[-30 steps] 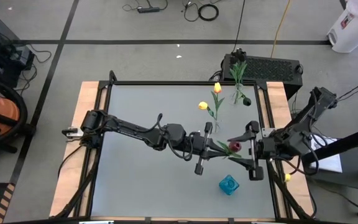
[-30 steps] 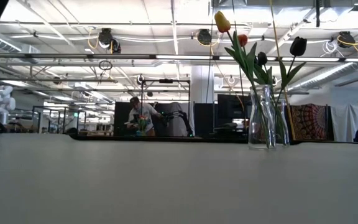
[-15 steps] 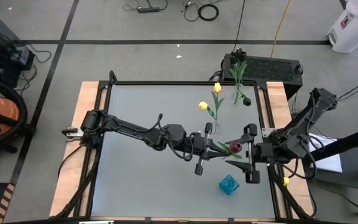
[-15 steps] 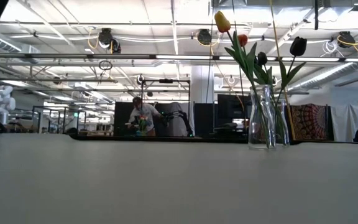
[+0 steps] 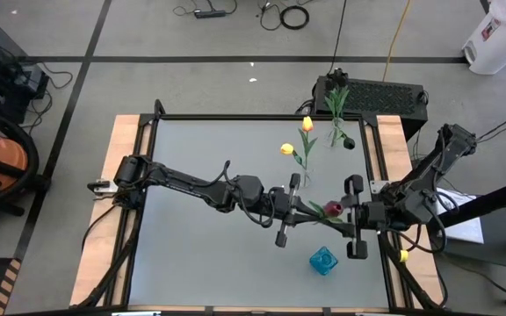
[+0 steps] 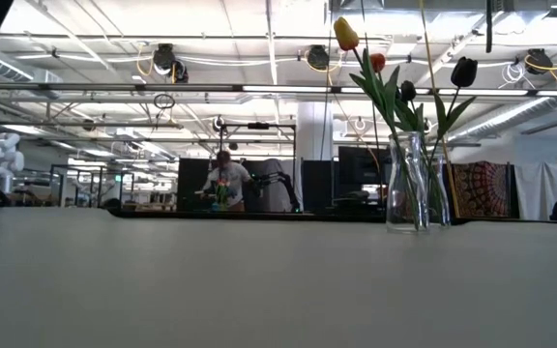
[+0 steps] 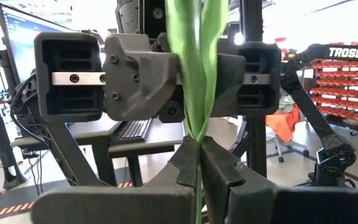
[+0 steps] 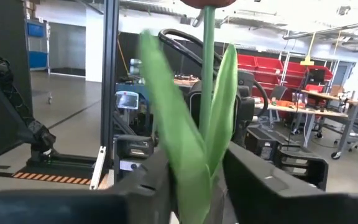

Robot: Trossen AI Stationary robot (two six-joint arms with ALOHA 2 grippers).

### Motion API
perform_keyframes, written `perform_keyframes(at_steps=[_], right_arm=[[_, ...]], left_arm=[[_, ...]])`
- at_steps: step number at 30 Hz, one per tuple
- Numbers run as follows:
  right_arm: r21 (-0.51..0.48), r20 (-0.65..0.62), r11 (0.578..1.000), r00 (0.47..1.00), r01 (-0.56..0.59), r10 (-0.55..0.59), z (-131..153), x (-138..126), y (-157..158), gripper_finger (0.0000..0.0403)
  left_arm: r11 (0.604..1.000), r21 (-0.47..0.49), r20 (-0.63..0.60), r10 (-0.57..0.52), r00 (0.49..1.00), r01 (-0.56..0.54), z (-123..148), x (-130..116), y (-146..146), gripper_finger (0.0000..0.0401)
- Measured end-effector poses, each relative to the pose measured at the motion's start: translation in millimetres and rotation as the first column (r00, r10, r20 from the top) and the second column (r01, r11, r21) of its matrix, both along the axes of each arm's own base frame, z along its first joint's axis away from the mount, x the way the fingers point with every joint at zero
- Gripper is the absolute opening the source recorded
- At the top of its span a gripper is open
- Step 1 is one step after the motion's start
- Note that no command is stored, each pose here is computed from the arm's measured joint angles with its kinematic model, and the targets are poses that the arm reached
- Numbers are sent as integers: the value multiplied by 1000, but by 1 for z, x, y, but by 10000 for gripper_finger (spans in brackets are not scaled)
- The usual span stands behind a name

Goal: Sort flowers into vase by color
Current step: Put the red tulip into the blue vase

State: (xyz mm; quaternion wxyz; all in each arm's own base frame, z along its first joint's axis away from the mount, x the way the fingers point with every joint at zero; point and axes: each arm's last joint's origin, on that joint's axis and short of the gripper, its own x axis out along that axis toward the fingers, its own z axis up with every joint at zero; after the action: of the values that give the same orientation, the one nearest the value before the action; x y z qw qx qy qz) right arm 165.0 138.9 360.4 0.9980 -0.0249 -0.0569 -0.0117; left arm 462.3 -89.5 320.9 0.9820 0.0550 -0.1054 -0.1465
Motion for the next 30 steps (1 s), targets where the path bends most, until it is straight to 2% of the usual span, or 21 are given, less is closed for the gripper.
perform_keyframes(at_steps=[11,17,30], right_arm=[[-13,-5,1000,1000,2,-2,-1,0,0,10],[-16,-7,1000,1000,7,-7,-1,0,0,4],[2,6,1000,1000,-1,0,4,-6,-4,1]], left_arm=[[1000,0,-9,0,1000,0,-1,0,0,10],[1000,0,-10,0,1000,0,-1,0,0,23],[1000,9,-36,-3,999,3,0,-3,-8,109]])
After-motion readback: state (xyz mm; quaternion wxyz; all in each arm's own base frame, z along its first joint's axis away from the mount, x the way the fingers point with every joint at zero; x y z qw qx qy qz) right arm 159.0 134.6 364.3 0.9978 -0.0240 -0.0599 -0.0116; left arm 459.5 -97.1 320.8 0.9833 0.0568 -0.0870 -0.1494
